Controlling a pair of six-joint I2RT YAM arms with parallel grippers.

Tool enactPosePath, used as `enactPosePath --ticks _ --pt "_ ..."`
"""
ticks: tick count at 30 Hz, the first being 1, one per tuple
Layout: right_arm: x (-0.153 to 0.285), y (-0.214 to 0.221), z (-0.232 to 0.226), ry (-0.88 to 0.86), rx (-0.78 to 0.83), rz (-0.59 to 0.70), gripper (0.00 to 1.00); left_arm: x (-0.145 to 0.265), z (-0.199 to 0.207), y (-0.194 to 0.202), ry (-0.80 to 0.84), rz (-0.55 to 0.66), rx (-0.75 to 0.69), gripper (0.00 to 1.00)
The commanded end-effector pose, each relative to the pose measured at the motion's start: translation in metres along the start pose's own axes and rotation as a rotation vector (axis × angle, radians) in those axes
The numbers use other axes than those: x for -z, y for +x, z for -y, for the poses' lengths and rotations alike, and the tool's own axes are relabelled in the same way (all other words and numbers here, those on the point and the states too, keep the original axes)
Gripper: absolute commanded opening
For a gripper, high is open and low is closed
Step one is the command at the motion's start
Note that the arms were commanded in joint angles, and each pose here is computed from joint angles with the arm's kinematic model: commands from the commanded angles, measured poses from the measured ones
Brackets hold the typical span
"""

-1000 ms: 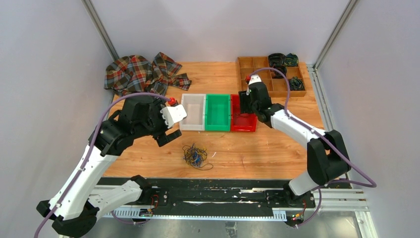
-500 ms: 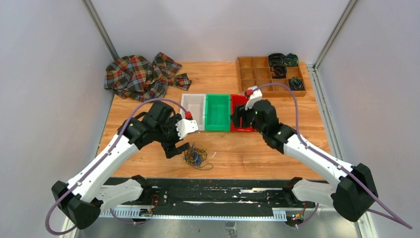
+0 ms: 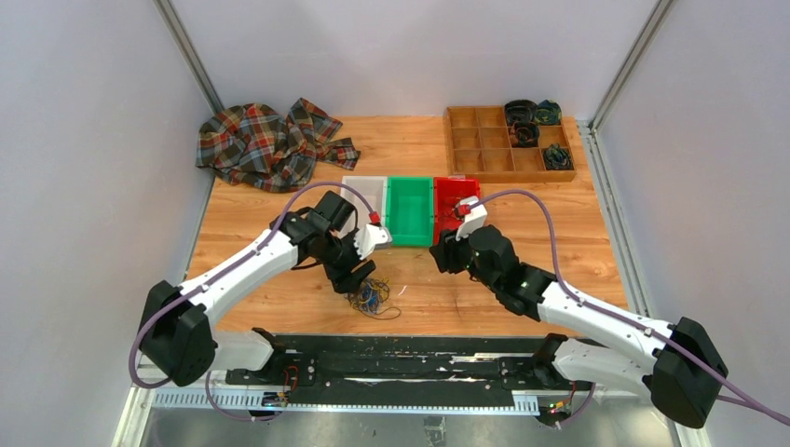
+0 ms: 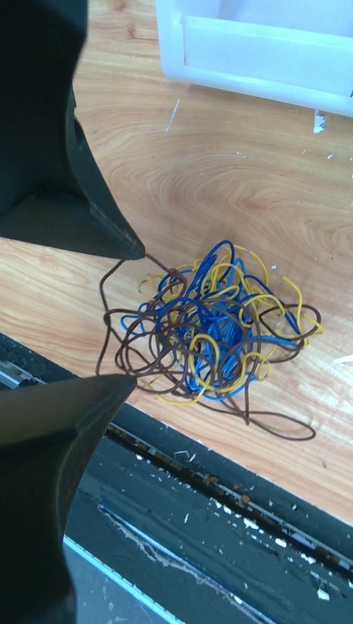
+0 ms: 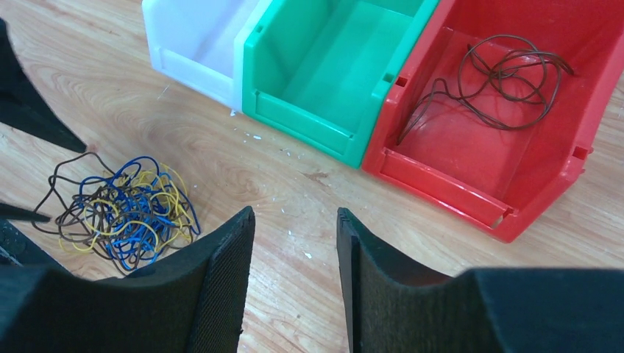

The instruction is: Untangle the cables

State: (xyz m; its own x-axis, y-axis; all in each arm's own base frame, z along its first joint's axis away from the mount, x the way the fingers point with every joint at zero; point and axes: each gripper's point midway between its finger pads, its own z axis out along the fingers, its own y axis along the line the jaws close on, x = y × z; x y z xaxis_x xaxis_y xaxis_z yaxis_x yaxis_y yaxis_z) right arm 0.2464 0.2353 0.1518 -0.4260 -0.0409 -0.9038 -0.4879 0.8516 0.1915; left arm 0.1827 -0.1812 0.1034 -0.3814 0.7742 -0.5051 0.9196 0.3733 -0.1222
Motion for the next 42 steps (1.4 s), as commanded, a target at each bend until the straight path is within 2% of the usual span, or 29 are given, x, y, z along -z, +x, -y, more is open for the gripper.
enactPosePath --ticks 1,9,15,19,27,34,42 --pt "0.0 -0.008 -0.008 0.004 -0.002 0.036 0.44 -0.011 -0.01 -0.004 -0.015 0.006 0.009 0.59" --pt "0.004 -0.014 -0.013 -0.013 -0.007 0.058 0.37 -0.006 -0.018 -0.004 -0.063 0.006 -0.035 0.2" --pt "0.005 -0.016 -0.016 -0.024 -0.009 0.066 0.32 0.001 -0.015 -0.006 -0.063 0.021 -0.042 0.01" --pt "0.007 -0.019 -0.03 -0.073 0.009 0.085 0.36 0.023 -0.014 -0.022 -0.088 0.055 -0.051 0.01" --pt "0.015 -0.056 -0.101 -0.292 0.04 0.211 0.67 0.107 0.007 -0.078 -0.126 0.242 -0.033 0.01" --pt "0.022 -0.093 -0.162 -0.429 0.023 0.303 0.69 0.148 0.031 -0.101 -0.088 0.357 -0.017 0.01" --pt "0.0 -0.096 -0.182 -0.431 0.009 0.306 0.69 0.17 0.044 -0.114 -0.06 0.42 -0.035 0.0"
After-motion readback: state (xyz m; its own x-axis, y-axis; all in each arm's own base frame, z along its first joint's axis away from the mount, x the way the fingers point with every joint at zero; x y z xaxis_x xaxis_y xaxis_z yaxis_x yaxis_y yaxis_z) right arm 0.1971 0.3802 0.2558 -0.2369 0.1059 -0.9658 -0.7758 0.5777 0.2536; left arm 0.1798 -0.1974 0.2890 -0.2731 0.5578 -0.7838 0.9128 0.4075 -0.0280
